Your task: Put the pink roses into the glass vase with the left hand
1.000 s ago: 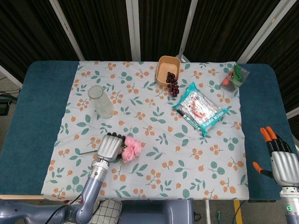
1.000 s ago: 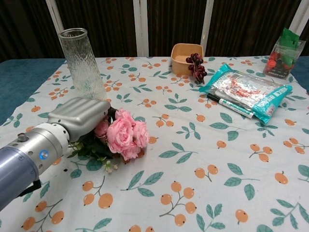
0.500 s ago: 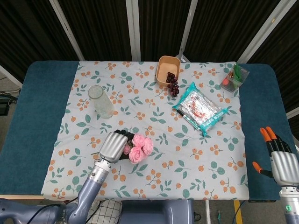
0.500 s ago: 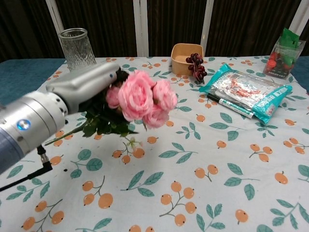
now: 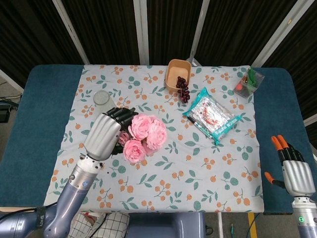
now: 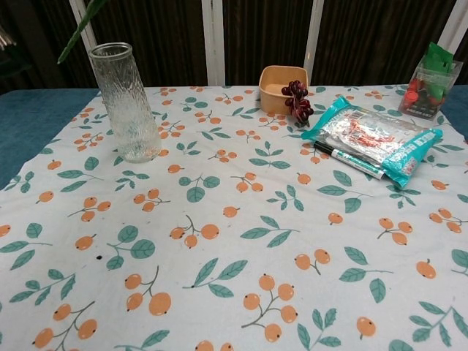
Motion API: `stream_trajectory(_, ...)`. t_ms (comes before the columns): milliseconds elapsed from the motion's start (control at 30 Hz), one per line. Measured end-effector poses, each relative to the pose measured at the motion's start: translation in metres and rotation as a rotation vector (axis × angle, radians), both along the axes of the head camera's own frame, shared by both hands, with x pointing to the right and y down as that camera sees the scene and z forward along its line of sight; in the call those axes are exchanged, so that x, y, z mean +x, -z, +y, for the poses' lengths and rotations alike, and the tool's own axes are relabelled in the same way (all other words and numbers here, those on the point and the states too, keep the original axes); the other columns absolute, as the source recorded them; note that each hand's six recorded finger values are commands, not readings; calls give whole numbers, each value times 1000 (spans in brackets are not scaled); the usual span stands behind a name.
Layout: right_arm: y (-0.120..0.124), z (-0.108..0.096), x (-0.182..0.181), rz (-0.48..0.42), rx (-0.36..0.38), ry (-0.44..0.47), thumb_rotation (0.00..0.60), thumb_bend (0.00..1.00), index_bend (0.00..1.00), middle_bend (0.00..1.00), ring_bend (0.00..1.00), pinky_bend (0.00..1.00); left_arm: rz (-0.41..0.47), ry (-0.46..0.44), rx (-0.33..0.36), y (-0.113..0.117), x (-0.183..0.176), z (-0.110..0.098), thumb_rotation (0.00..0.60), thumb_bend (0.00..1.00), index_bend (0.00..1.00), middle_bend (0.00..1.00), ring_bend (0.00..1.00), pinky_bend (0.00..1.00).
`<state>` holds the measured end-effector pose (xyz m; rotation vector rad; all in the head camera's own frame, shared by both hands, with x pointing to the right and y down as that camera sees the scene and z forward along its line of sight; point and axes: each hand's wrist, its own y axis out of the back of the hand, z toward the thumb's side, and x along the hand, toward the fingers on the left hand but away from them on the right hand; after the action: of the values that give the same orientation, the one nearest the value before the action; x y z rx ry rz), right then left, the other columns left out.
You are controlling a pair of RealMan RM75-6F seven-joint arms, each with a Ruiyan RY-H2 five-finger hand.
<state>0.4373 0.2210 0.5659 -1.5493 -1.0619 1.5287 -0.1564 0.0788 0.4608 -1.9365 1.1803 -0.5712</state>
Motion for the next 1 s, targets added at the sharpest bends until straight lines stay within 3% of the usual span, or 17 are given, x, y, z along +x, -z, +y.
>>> stream_trajectory(167, -1, -1, 2, -1, 6, -6, 600, 247, 0, 0, 94, 179, 127, 47, 30, 22, -12, -32, 600, 465, 502, 493, 398, 445)
stream_trajectory(300, -3, -3, 8, 7, 10, -22, 600, 247, 0, 0, 94, 179, 214, 60, 7, 22, -17, -50, 600, 465, 505, 493, 398, 445)
stream_trajectory(667, -7, -7, 16, 26, 14, -55, 600, 247, 0, 0, 94, 175, 264, 109, -53, -14, -32, -107, 600, 465, 505, 472, 398, 445)
stream_trajectory(1000, -11, -9, 21, 48, 6, -72, 600, 247, 0, 0, 94, 163, 320, 175, -111, -44, -48, -137, 600, 465, 505, 465, 398, 445)
